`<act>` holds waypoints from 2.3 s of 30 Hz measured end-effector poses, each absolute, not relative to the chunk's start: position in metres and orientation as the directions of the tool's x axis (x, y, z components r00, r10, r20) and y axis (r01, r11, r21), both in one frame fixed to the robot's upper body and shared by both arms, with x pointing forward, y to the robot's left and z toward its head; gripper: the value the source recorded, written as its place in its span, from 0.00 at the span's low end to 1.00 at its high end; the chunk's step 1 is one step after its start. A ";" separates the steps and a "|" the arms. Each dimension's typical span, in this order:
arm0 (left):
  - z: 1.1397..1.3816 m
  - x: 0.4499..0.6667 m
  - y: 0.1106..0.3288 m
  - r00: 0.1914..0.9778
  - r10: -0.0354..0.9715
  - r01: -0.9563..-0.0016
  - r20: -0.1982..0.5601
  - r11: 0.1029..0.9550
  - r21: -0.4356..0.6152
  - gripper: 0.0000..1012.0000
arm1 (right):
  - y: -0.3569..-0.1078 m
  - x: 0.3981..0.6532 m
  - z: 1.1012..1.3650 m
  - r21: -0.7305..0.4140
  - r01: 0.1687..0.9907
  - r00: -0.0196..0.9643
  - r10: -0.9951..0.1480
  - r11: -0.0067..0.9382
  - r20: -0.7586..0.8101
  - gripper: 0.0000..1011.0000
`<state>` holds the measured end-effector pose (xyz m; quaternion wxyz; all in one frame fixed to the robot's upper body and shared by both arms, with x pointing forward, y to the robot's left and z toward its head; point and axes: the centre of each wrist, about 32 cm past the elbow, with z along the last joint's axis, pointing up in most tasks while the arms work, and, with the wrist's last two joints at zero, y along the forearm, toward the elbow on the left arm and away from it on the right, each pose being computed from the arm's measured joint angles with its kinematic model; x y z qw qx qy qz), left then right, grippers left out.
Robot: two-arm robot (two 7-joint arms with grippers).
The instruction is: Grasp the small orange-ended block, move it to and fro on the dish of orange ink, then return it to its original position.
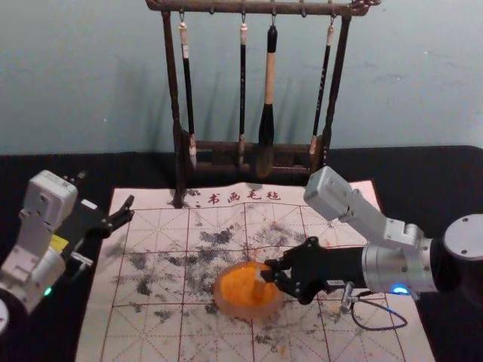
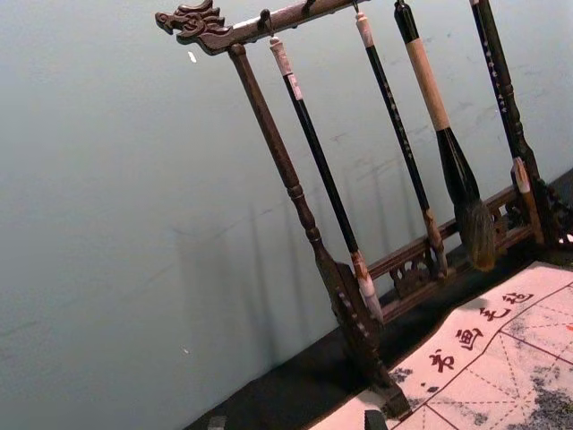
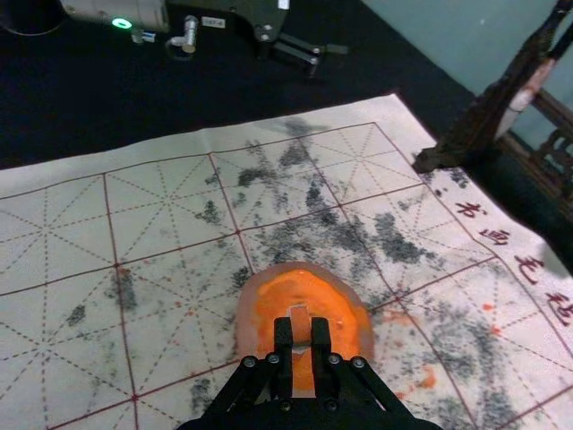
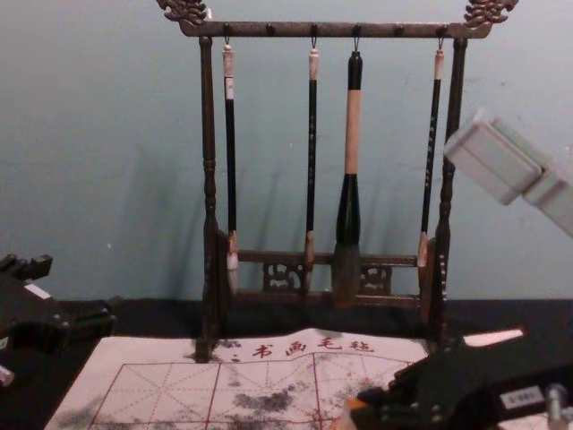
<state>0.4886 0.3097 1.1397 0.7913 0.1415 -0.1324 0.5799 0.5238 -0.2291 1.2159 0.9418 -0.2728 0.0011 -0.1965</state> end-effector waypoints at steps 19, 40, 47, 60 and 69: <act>1.140 0.489 0.310 0.292 0.880 -0.955 0.374 0.287 0.070 0.99 | -0.220 0.535 1.212 -0.516 0.364 0.925 -0.366 0.775 0.102 0.10; 1.140 0.489 0.310 0.292 0.880 -0.955 0.374 0.287 0.070 0.99 | -0.229 0.536 1.214 -0.520 0.401 0.908 -0.403 0.754 0.116 0.10; 1.140 0.489 0.310 0.292 0.880 -0.955 0.374 0.287 0.070 0.99 | -0.229 0.530 1.215 -0.511 0.393 0.912 -0.396 0.764 0.108 0.10; 1.140 0.489 0.310 0.292 0.880 -0.955 0.374 0.287 0.070 0.99 | -0.228 0.527 1.218 -0.500 0.395 0.912 -0.394 0.771 0.113 0.10; 1.140 0.489 0.310 0.292 0.880 -0.955 0.374 0.287 0.070 0.99 | -0.238 0.523 1.226 -0.480 0.425 0.900 -0.417 0.767 0.130 0.10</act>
